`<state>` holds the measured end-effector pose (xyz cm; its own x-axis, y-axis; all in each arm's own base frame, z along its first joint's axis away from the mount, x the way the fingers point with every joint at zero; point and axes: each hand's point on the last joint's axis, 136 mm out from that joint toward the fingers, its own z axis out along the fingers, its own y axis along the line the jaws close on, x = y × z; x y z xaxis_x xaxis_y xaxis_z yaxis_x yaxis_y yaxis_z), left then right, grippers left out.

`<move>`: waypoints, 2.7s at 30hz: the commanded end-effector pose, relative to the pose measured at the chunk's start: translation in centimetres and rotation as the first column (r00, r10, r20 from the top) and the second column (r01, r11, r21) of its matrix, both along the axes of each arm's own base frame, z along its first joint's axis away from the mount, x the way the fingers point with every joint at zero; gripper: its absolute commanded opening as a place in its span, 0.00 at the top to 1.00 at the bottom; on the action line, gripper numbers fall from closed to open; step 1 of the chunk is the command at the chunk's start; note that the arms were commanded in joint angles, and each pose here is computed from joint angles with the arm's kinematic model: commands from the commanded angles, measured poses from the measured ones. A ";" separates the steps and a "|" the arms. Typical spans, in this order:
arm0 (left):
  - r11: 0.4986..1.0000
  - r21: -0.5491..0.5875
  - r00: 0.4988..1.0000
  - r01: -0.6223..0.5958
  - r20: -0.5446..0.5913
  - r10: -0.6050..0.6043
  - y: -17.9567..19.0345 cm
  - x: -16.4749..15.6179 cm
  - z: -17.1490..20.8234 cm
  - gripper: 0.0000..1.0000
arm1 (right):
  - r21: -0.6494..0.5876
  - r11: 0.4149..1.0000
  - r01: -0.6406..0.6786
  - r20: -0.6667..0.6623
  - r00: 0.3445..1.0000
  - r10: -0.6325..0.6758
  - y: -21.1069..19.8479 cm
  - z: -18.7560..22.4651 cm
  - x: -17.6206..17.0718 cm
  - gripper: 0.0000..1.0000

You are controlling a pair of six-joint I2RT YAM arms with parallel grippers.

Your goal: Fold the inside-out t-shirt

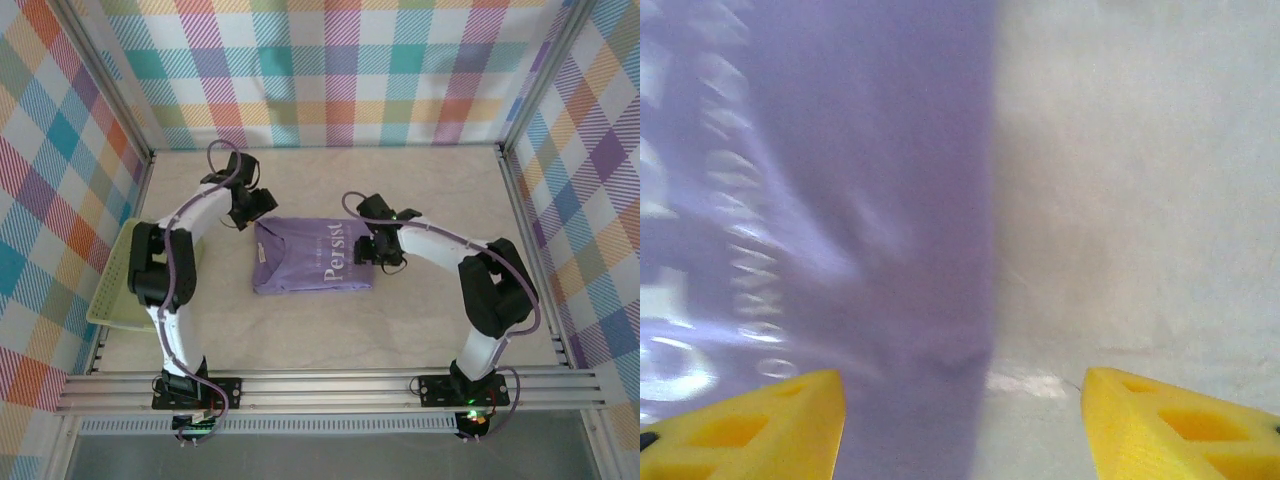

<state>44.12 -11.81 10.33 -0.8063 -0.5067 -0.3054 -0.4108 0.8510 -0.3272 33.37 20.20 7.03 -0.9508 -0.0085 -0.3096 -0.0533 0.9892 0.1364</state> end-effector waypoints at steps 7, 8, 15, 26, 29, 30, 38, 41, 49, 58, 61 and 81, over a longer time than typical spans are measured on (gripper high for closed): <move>0.989 0.036 0.989 0.145 0.035 -0.146 -6.1 -11.2 0.8 0.24 | 0.144 0.982 -0.126 0.066 0.991 0.117 6.8 2.2 7.2 0.37; 0.989 0.031 0.989 0.145 0.024 -0.146 -6.4 -11.8 0.0 0.25 | 0.134 0.983 -0.122 0.055 0.992 0.116 7.0 1.7 7.8 0.37; 0.994 0.073 0.994 0.083 -0.075 -0.078 -4.1 -12.0 -5.8 0.38 | 0.060 0.998 -0.033 -0.050 0.998 0.036 4.8 -2.9 8.7 0.39; 0.942 0.150 0.950 0.300 -0.131 -0.282 -6.2 -5.3 -7.6 0.46 | 0.065 0.994 0.091 -0.170 0.982 -0.079 0.2 -5.2 -3.9 0.40; 0.908 0.158 0.920 0.388 -0.126 -0.372 -9.0 -3.8 -6.5 0.45 | 0.063 0.994 0.085 -0.201 0.977 -0.071 0.5 -5.7 -8.7 0.40; 0.893 0.150 0.904 0.425 -0.120 -0.410 -10.1 -3.6 -6.0 0.44 | 0.070 0.995 0.071 -0.203 0.978 -0.056 0.9 -5.4 -10.1 0.40; 0.819 0.173 0.833 0.547 -0.018 -0.553 -14.3 -4.3 1.5 0.25 | 0.121 0.993 0.017 -0.025 1.000 -0.014 1.1 1.4 -11.2 0.37; 0.861 0.258 0.887 0.439 0.030 -0.461 -11.1 -4.9 5.4 0.13 | 0.127 0.992 0.002 0.070 0.997 -0.011 0.3 4.5 -7.8 0.35; 0.981 0.060 0.981 0.186 0.048 -0.189 -5.2 -8.6 2.2 0.11 | 0.124 0.991 -0.046 0.080 0.996 0.036 1.0 3.9 1.7 0.33; 0.970 -0.120 0.977 0.212 -0.006 -0.215 -6.9 -8.0 -3.8 0.24 | 0.078 0.994 -0.074 0.007 0.997 0.073 2.2 -0.9 6.2 0.33; 0.965 -0.138 0.974 0.223 -0.017 -0.227 -7.7 -7.9 -4.9 0.27 | 0.085 0.993 -0.080 -0.028 0.996 0.082 2.6 -2.3 6.1 0.33; 0.946 -0.141 0.946 0.292 -0.102 -0.308 -12.0 -7.1 -10.7 0.59 | 0.170 0.985 -0.041 -0.174 0.982 0.071 3.7 -7.3 2.5 0.62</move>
<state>35.86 -18.34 2.01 -0.9309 -0.3355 -0.1444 -0.2888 0.9182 -0.2712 38.82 21.71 2.19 -0.9716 0.0009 -0.2365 -0.0546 0.9721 0.2279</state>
